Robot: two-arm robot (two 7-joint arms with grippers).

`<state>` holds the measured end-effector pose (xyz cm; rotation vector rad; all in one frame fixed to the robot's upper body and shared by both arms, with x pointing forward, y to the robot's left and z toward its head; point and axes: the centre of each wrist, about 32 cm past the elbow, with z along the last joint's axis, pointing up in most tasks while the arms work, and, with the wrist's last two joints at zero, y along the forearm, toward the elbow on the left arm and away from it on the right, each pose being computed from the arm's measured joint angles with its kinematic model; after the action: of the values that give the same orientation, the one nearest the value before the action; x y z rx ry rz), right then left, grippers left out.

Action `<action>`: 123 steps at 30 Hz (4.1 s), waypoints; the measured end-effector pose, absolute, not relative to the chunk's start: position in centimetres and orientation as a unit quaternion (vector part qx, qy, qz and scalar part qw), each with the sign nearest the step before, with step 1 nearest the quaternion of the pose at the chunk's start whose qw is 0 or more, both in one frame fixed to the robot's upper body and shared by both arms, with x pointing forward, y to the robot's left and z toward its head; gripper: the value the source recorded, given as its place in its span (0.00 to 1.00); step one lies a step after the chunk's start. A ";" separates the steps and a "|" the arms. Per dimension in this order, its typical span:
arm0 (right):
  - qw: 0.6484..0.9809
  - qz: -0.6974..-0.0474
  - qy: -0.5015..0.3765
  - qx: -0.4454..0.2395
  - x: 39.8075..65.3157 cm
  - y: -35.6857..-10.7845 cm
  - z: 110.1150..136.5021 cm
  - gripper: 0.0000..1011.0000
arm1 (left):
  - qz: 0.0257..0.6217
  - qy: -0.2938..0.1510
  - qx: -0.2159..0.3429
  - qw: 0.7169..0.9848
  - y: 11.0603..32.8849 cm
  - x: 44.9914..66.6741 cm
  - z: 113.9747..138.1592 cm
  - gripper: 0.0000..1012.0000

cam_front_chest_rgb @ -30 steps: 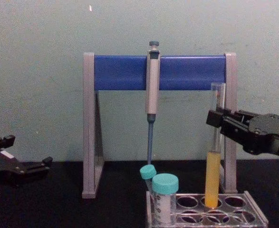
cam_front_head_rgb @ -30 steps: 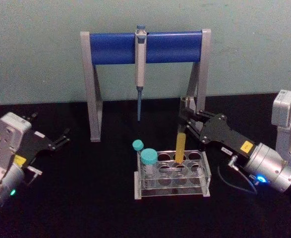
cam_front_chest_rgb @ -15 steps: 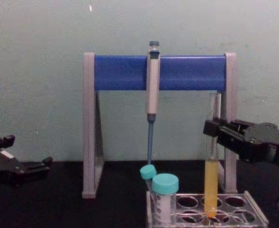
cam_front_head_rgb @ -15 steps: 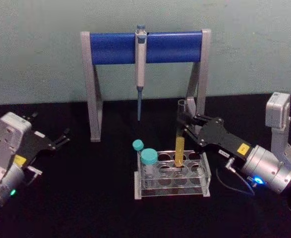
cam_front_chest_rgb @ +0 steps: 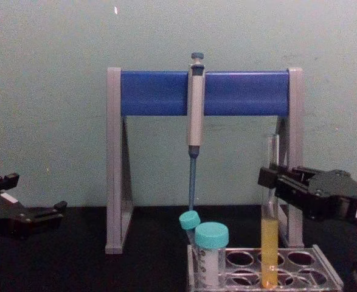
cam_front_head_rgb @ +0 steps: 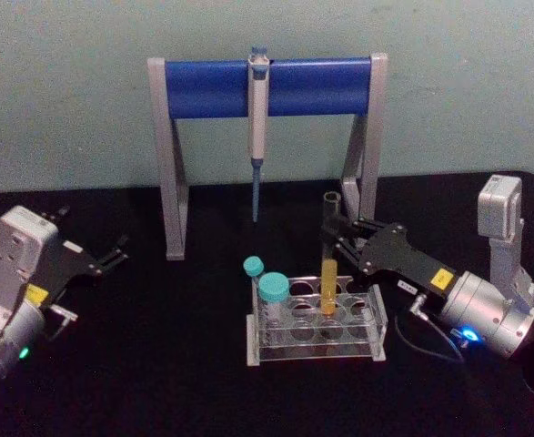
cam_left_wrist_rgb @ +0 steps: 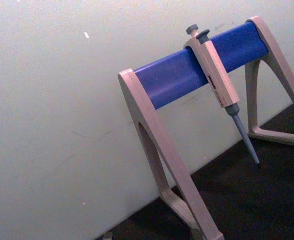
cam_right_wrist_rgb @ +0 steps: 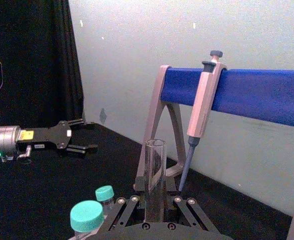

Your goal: Pick up the test tube from the test tube rack, shake it, then place it back into the test tube rack.

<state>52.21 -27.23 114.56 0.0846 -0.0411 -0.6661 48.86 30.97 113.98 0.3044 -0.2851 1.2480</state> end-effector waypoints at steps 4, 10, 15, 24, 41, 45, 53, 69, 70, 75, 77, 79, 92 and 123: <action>0.944 -0.327 -0.018 0.039 52.3 -27.2 114.4 0.23 | 0.580 -0.132 0.141 0.791 31.0 48.9 114.0 0.99; 0.945 -0.326 -0.014 0.033 52.4 -27.1 114.2 0.23 | 0.580 -0.132 0.141 0.791 31.0 48.9 114.0 0.99; 0.945 -0.325 -0.010 0.028 52.4 -27.1 114.0 0.23 | 0.580 -0.132 0.141 0.791 31.0 48.9 114.0 0.99; 0.945 -0.325 -0.004 0.023 52.5 -27.1 113.8 0.23 | 0.580 -0.132 0.141 0.791 31.0 48.9 114.0 0.99; 0.945 -0.327 0.001 0.017 52.6 -27.1 113.7 0.23 | 0.580 -0.132 0.141 0.791 31.0 48.9 114.0 0.99; 0.944 -0.329 0.001 0.013 52.6 -27.1 113.8 0.23 | 0.580 -0.132 0.141 0.791 31.0 48.9 114.0 0.99; 0.944 -0.329 0.001 0.012 52.6 -27.1 113.8 0.23 | 0.580 -0.132 0.141 0.791 31.0 48.9 114.0 0.99; 0.944 -0.328 0.001 0.012 52.5 -27.1 113.7 0.27 | 0.580 -0.132 0.141 0.791 31.0 48.9 114.0 0.99; 0.944 -0.328 0.001 0.012 52.5 -27.1 113.7 0.29 | 0.580 -0.132 0.141 0.791 31.0 48.9 114.0 0.99; 0.944 -0.328 0.001 0.012 52.5 -27.1 113.7 0.44 | 0.580 -0.132 0.141 0.791 31.0 48.9 114.0 0.99; 0.944 -0.328 0.001 0.012 52.5 -27.1 113.8 0.52 | 0.580 -0.132 0.141 0.791 31.0 48.9 114.0 0.99; 0.944 -0.329 0.001 0.013 52.5 -27.1 113.8 0.56 | 0.580 -0.132 0.142 0.791 31.0 48.9 114.0 0.99; 0.944 -0.328 0.001 0.013 52.6 -27.1 113.8 0.95 | 0.580 -0.132 0.141 0.791 31.0 48.9 114.0 0.99; 0.813 -0.578 -0.065 -0.018 47.9 -27.1 117.3 0.99 | 0.580 -0.132 0.141 0.791 31.0 48.9 114.0 0.99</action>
<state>47.90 -27.13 117.31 -0.0391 -0.1382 -1.2348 48.86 30.97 113.98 0.3045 -0.2850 1.2479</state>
